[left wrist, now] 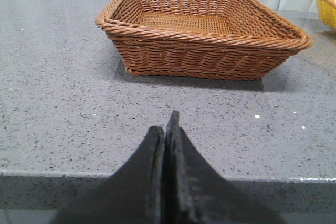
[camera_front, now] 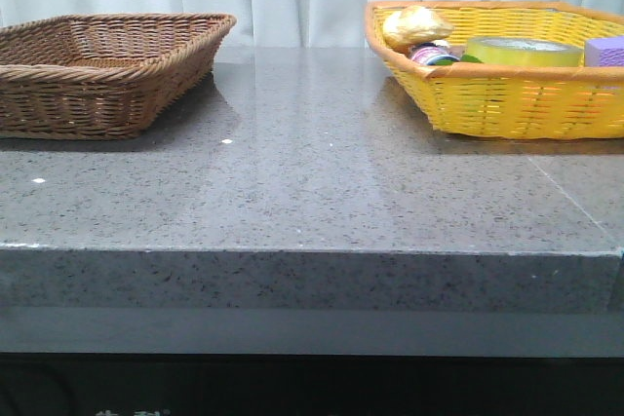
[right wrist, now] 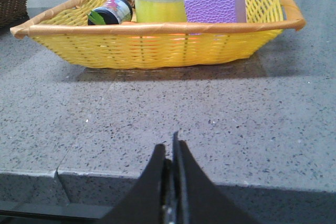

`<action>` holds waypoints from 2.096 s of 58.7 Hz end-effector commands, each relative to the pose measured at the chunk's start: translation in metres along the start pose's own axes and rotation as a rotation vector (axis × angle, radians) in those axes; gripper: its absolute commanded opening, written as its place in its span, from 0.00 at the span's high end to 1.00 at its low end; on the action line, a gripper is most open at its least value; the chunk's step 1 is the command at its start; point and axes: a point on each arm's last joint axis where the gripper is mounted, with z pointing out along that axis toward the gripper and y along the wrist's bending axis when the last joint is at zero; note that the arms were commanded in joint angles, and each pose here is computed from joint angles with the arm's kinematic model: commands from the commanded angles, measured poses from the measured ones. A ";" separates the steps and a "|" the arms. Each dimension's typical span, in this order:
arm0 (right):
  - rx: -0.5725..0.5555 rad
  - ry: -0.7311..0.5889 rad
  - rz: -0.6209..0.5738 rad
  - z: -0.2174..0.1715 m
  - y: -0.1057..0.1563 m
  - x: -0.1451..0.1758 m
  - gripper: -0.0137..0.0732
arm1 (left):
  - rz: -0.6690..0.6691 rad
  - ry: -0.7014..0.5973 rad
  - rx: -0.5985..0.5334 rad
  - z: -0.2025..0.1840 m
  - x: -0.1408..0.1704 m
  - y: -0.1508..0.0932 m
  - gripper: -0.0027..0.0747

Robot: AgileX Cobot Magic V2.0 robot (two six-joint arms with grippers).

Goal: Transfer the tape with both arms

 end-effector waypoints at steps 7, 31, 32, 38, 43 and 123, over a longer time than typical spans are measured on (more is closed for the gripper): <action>0.002 -0.130 -0.013 -0.005 0.001 -0.017 0.98 | -0.005 -0.067 -0.001 0.001 0.004 0.001 0.99; -0.002 -0.244 -0.014 -0.012 0.003 -0.041 0.98 | -0.042 -0.148 0.006 -0.002 -0.011 0.000 0.99; -0.003 -0.250 -0.014 -0.013 0.004 -0.044 0.98 | -0.042 -0.164 0.007 -0.003 -0.016 0.000 0.99; -0.015 -0.262 -0.017 -0.021 0.007 -0.065 0.98 | -0.039 -0.226 0.013 -0.011 -0.042 -0.002 0.99; -0.024 -0.248 -0.020 -0.027 0.011 -0.083 0.98 | -0.032 -0.243 0.015 -0.017 -0.066 -0.004 0.99; -0.019 -0.113 -0.029 0.016 0.024 -0.191 0.15 | -0.024 -0.070 0.001 0.039 -0.174 -0.011 0.21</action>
